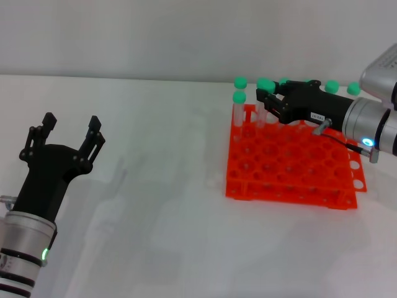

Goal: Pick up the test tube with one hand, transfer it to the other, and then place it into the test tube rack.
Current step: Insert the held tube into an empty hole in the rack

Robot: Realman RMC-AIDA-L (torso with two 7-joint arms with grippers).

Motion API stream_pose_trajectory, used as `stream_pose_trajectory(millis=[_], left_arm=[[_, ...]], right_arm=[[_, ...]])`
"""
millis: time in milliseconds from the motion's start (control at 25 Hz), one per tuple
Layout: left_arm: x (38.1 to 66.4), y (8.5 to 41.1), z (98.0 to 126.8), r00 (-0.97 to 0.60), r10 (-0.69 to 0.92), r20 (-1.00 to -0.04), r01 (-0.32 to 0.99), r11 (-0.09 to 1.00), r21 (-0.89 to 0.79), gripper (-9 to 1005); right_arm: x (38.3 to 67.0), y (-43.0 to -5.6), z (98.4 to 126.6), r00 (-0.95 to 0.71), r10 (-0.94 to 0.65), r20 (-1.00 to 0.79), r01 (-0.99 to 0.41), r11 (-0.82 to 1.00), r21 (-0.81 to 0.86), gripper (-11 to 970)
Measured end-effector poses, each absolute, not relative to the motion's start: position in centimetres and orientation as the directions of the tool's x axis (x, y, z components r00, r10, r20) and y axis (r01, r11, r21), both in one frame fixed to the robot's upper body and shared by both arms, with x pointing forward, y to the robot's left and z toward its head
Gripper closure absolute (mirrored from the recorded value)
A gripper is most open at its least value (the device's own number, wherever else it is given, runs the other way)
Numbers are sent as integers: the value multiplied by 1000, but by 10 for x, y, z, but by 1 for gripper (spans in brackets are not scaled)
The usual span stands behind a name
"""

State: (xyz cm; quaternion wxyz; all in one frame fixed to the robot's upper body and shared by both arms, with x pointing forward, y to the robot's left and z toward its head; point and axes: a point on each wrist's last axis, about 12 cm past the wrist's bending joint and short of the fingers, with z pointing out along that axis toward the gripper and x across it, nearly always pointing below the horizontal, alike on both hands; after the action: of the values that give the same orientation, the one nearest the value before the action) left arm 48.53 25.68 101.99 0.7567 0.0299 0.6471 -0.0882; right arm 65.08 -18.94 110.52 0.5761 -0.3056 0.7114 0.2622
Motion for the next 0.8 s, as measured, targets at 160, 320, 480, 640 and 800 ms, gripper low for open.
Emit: stream_pose_trajectory(millis=[160, 320, 480, 640, 800], left_arm=[[485, 256, 1020, 147, -99, -984, 174, 982, -73, 164], [486, 256, 1021, 141, -138, -980, 183, 977, -112, 164], [487, 257, 1021, 138, -155, -978, 188, 974, -128, 164], [488, 257, 1021, 138, -153, -979, 188, 974, -126, 164], [488, 257, 1021, 139, -153, -978, 188, 974, -126, 164]], right_arm=[[650, -187, 1102, -145, -186, -972, -752, 659, -14, 691], [650, -181, 1101, -125, -249, -961, -776, 628, -62, 690], [648, -183, 1099, -125, -247, -961, -777, 627, -60, 689], [649, -185, 1100, -133, -221, -966, -765, 643, -42, 689], [650, -186, 1101, -157, -196, -968, -756, 655, -10, 688]])
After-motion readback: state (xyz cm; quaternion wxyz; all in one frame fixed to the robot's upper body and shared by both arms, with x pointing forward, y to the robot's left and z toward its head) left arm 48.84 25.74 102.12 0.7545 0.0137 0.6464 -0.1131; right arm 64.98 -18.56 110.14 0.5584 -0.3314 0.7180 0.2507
